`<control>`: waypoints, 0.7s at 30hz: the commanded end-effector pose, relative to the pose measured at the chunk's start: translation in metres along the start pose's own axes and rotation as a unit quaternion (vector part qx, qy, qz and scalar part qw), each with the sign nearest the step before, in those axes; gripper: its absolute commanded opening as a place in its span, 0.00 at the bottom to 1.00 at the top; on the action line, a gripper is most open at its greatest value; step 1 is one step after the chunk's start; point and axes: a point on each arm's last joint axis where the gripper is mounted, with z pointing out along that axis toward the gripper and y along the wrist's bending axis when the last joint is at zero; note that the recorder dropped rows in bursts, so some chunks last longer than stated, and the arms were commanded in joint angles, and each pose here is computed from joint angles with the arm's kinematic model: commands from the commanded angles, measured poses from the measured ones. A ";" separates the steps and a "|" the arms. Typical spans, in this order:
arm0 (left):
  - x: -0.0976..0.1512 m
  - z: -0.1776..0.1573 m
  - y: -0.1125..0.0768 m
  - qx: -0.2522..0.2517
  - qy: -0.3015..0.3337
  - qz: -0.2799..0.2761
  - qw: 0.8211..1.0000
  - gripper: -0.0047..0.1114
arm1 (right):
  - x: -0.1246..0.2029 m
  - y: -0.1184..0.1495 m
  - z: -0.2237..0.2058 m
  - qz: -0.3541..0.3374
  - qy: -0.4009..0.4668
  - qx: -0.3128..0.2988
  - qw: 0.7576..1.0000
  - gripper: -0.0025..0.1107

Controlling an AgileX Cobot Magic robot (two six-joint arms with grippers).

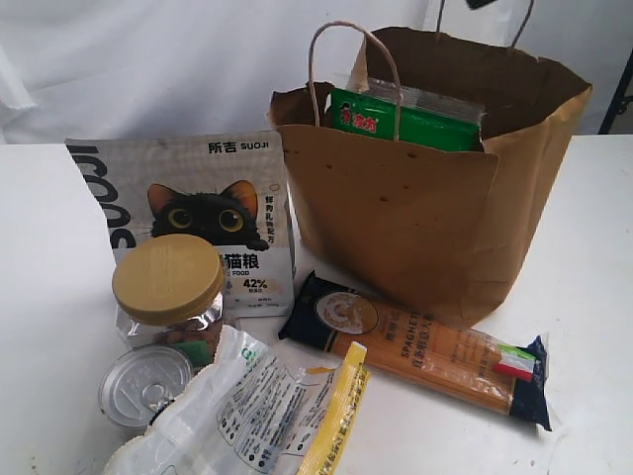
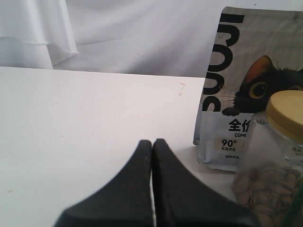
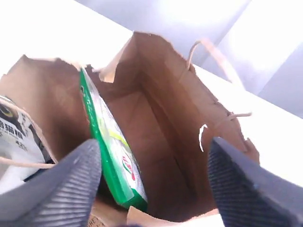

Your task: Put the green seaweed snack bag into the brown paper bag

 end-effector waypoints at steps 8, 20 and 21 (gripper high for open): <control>0.001 0.000 0.000 0.003 -0.004 0.000 1.000 0.04 | 0.010 -0.008 -0.080 0.074 -0.088 0.019 0.993 0.02; 0.001 0.000 0.000 0.003 -0.004 0.000 1.000 0.04 | 0.091 0.010 -0.068 0.131 -0.151 -0.005 0.980 0.02; 0.001 0.000 0.000 0.003 -0.004 0.000 1.000 0.04 | 0.103 0.012 -0.064 0.141 -0.168 -0.009 0.976 0.02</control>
